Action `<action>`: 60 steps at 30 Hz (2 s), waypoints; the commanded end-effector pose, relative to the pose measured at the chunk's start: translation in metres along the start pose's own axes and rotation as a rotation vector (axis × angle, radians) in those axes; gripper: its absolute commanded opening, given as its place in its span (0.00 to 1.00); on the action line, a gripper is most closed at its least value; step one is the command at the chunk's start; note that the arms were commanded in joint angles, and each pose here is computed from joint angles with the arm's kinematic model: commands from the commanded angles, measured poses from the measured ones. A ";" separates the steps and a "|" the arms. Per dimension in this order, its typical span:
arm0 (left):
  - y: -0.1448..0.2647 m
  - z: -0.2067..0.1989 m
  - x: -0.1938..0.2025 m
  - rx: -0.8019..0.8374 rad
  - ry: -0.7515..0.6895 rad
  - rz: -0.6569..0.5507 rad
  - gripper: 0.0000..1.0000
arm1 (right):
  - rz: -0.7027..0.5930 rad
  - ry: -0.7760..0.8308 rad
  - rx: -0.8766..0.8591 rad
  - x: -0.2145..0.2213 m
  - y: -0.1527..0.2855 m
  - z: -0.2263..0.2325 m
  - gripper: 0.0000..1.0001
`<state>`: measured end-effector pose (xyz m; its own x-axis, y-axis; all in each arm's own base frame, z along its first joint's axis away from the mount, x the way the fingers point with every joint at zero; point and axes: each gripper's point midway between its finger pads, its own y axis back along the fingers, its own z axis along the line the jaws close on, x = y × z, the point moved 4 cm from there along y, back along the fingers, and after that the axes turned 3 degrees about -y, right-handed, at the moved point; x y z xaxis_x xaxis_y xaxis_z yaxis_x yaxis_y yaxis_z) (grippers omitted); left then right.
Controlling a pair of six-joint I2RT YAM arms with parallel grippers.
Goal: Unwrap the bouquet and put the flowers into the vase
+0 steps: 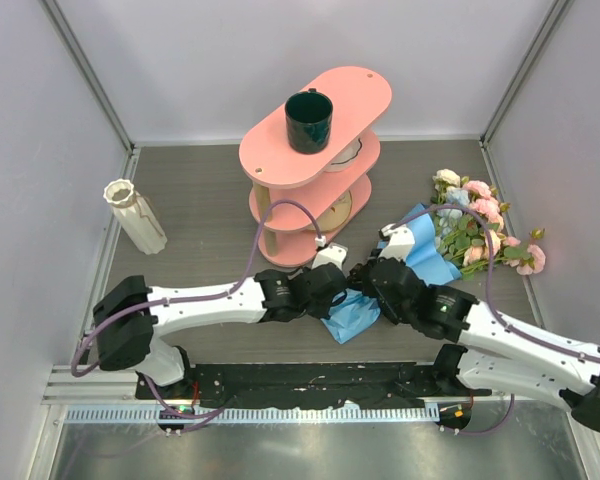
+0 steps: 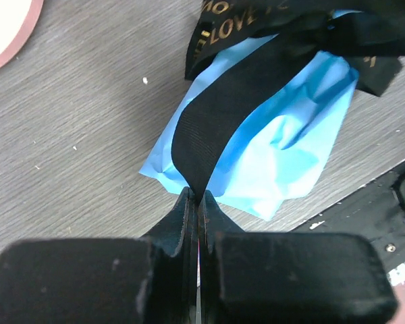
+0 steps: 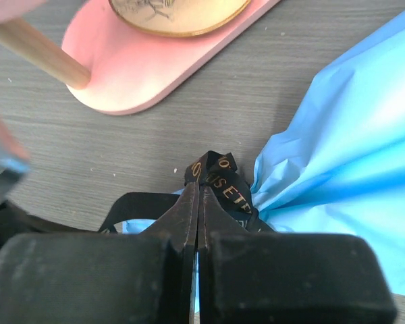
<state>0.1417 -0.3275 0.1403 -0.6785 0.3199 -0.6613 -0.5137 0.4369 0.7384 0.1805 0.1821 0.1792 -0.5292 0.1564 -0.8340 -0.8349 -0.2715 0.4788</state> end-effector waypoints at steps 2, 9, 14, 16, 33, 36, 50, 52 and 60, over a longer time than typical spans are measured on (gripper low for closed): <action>-0.006 -0.004 -0.004 -0.037 0.026 0.023 0.00 | -0.157 -0.127 -0.023 -0.042 0.028 -0.005 0.01; -0.025 -0.003 0.014 -0.074 0.013 0.102 0.00 | -0.296 -0.226 -0.146 -0.093 0.062 0.007 0.01; -0.037 -0.005 0.034 -0.063 0.031 0.172 0.00 | -0.390 -0.218 -0.145 -0.135 0.083 0.011 0.01; -0.042 -0.006 0.039 -0.064 0.029 0.195 0.00 | -0.428 -0.221 -0.152 -0.156 0.094 0.016 0.01; -0.039 -0.009 0.040 -0.036 0.047 0.190 0.00 | -0.674 -0.249 -0.220 -0.255 0.170 0.018 0.01; -0.039 -0.010 0.040 -0.028 0.045 0.195 0.00 | -0.687 -0.250 -0.217 -0.257 0.173 0.015 0.01; 0.047 0.008 -0.054 0.009 0.022 -0.257 0.00 | -0.561 -0.219 0.035 -0.171 0.120 -0.034 0.01; 0.064 0.014 -0.069 0.015 0.005 -0.356 0.00 | -0.563 -0.214 0.067 -0.169 0.119 -0.039 0.01; 0.143 0.047 -0.110 0.025 -0.009 -0.708 0.00 | -0.591 -0.208 0.128 -0.174 0.131 -0.055 0.01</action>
<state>0.1544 -0.2779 0.2803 -0.3548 0.0266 -0.9346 -0.7362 0.6082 0.2968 0.1753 0.0849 0.3577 -0.0399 0.3910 -0.9195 -0.9989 -0.0372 0.0276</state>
